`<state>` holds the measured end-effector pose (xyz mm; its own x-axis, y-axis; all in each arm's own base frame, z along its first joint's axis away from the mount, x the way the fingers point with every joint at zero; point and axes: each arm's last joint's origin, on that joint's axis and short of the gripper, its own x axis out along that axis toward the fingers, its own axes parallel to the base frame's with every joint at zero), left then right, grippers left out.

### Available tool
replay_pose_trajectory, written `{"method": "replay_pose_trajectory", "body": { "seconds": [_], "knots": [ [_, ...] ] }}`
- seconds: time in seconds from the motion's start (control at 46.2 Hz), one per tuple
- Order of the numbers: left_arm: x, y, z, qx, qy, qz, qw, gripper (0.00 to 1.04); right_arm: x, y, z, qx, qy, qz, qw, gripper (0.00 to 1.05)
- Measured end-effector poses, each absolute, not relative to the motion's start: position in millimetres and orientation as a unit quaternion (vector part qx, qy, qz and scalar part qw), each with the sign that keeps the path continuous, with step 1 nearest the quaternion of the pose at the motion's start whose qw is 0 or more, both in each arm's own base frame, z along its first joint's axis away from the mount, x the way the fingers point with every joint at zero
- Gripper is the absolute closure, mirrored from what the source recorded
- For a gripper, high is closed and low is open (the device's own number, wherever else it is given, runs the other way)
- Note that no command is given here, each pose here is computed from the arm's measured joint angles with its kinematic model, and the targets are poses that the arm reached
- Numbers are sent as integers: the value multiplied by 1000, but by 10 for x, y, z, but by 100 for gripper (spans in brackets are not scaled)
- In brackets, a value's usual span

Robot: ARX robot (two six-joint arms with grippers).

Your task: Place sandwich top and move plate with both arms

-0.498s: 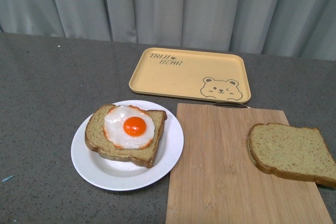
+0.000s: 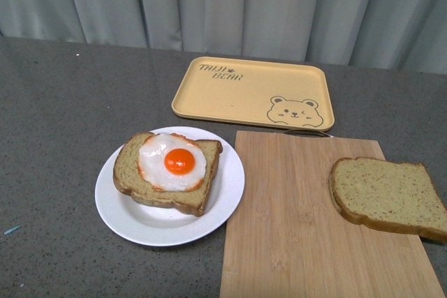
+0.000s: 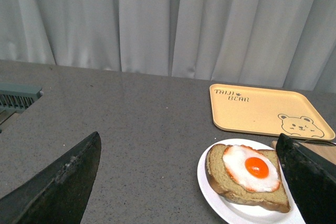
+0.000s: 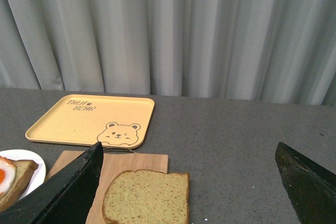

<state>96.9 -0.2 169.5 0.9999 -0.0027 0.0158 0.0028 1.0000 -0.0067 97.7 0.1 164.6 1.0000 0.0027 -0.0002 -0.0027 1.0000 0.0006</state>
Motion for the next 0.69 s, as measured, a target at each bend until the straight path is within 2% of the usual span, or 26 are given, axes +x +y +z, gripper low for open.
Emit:
{"method": "replay_pose_trajectory", "body": {
  "seconds": [0.692],
  "knots": [
    [968, -2, 1695, -3, -8, -1, 1000, 7, 977, 1, 1646, 0, 0, 1, 1000, 9]
  ]
}}
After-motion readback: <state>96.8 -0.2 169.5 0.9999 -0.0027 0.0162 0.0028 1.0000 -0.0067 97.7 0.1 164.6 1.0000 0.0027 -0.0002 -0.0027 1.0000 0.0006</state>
